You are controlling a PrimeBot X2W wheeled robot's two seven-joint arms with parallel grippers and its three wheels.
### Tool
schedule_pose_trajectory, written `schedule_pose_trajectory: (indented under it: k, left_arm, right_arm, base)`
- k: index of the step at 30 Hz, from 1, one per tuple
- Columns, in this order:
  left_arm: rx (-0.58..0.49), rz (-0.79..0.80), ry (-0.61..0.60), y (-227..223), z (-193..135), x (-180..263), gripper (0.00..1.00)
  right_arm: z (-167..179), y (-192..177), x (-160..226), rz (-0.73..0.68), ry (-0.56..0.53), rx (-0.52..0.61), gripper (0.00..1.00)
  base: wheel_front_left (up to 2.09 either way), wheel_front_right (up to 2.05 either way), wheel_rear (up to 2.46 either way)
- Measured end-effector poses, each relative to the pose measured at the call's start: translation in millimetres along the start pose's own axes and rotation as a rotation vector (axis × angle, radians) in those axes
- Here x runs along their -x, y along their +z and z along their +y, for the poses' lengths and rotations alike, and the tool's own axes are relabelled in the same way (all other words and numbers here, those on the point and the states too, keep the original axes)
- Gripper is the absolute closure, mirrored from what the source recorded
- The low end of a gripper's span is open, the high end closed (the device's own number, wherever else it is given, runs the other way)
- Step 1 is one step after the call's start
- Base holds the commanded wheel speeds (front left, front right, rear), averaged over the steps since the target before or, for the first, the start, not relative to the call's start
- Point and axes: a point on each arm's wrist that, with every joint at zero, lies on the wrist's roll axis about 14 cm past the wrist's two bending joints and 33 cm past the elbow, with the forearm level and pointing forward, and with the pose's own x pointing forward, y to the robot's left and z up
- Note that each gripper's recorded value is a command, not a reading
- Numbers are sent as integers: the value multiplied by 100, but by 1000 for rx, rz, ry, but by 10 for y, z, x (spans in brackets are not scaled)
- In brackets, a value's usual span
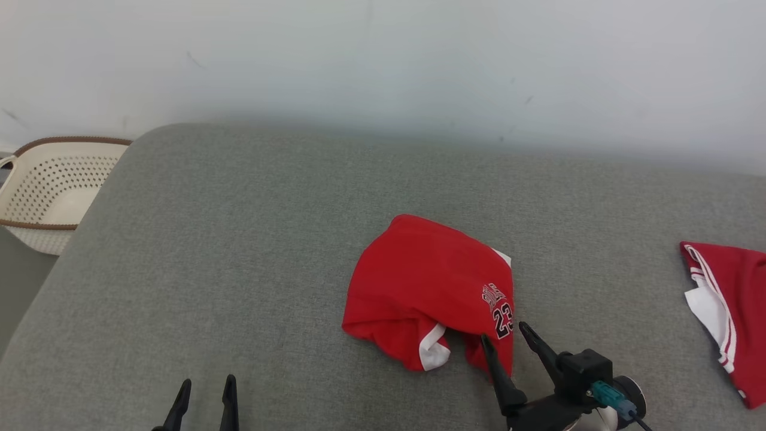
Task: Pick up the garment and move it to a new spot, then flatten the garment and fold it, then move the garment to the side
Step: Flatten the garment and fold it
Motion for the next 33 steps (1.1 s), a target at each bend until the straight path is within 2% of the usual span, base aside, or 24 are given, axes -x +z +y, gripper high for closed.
schedule_pose_trajectory:
  k: [8,16,24,26,27,29,30,31,33]
  left_arm:
    - [2,-11,61,46,195,65,0]
    - [2,16,95,-33,290,147,0]
    - [5,16,95,-30,273,130,0]
    - [6,23,94,-53,267,144,0]
    - [7,27,93,-62,263,151,0]
    - [7,29,94,-70,263,166,0]
    - [7,30,97,-72,272,175,0]
    - [10,31,102,-75,287,186,0]
    - [13,30,110,-70,315,204,0]
  right_arm:
    - [443,-100,-153,32,161,0,0]
    - [522,-233,-199,75,201,-24,0]
    - [555,-167,-365,67,227,-23,0]
    - [539,-185,-407,78,228,-17,36]
    - [518,-214,-421,91,224,-12,59]
    - [488,-287,-436,119,218,-5,62]
    - [479,-300,-448,126,215,-5,85]
    - [476,-307,-462,131,216,0,100]
    - [485,-290,-494,131,214,-8,100]
  base:
    - [0,0,0]
    - [0,0,0]
    - [0,0,0]
    - [0,0,0]
    - [0,0,0]
    - [0,0,0]
    - [0,0,0]
    - [0,0,0]
    - [0,0,0]
